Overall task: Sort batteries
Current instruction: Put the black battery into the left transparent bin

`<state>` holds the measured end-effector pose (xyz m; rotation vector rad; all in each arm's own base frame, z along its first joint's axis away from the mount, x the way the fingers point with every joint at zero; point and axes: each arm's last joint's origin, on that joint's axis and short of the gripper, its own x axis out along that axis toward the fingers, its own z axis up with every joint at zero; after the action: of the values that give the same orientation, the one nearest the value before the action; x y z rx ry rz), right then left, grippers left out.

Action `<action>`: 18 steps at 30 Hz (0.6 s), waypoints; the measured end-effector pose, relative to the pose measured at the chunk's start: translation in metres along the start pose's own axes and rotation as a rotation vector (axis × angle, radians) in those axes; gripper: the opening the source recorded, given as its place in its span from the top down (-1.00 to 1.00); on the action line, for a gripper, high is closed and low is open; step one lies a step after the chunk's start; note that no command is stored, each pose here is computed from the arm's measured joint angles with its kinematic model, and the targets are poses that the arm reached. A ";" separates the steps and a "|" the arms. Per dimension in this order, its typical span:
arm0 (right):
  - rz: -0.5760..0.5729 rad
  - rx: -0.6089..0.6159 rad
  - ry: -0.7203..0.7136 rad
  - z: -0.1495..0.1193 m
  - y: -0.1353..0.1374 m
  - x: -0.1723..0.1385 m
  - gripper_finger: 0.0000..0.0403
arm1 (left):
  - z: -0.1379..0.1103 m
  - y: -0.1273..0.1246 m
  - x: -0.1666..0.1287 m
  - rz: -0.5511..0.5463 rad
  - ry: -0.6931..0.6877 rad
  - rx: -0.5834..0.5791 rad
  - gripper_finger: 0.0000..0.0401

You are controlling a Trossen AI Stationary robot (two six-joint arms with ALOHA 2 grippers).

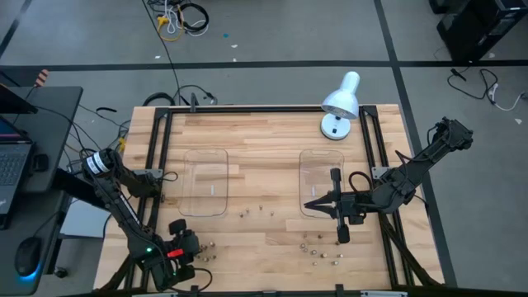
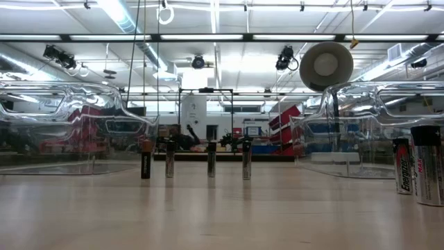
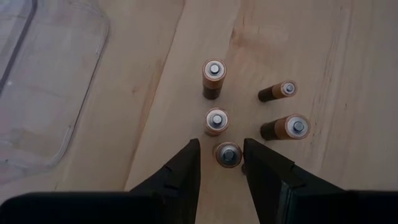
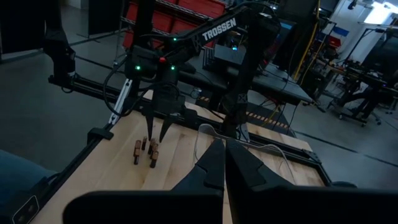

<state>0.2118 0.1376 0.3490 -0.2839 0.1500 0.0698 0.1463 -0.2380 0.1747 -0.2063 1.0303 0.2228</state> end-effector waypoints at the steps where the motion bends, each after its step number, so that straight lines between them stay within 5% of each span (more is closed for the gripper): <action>1: 0.000 0.000 0.000 0.000 0.000 0.000 0.99 | 0.000 0.000 0.000 0.000 0.000 0.000 0.39; 18: 0.000 0.000 0.000 0.000 0.000 0.000 0.99 | -0.009 0.006 0.012 -0.027 0.019 -0.013 0.39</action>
<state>0.2118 0.1375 0.3491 -0.2837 0.1498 0.0694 0.1433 -0.2339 0.1595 -0.2341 1.0449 0.2037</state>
